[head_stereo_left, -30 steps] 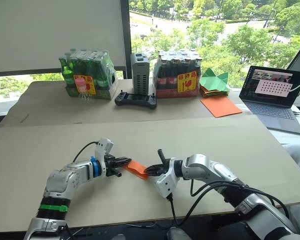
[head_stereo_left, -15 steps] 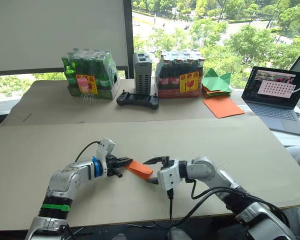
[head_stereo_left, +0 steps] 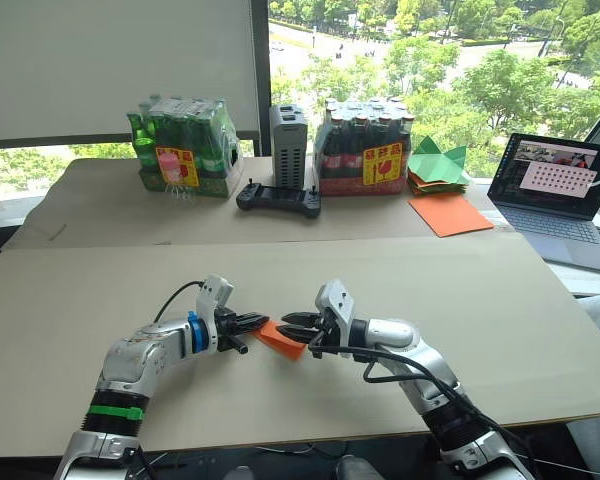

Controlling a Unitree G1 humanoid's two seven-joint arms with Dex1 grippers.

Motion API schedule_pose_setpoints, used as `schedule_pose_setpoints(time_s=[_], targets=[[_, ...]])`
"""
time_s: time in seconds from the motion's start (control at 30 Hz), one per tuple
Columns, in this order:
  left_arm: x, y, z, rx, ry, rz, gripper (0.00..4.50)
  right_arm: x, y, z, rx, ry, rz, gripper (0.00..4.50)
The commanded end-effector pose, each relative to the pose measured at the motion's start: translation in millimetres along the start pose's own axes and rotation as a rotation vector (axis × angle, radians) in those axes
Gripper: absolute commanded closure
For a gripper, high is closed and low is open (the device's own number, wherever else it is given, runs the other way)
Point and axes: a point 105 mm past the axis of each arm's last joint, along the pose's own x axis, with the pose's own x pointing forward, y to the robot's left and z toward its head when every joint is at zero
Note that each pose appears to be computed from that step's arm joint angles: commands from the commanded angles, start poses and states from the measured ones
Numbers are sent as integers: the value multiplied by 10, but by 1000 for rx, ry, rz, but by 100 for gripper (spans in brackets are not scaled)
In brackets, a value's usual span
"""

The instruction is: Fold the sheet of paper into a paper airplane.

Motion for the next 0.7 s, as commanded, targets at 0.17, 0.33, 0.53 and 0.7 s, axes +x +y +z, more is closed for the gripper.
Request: schedule_pose_setpoints(time_s=[0.17, 0.33, 0.53, 0.7], targets=[[23, 29, -189, -24, 74, 18, 450, 74, 89, 49, -61, -3, -13, 357], [28, 24, -193, -25, 72, 18, 450, 125, 53, 22, -78, 3, -53, 384], [27, 16, -203, -27, 71, 17, 450, 160, -24, 18, -83, 2, -98, 446], [25, 13, -208, -28, 70, 18, 450, 180, 2, -82, -111, 55, -86, 446]])
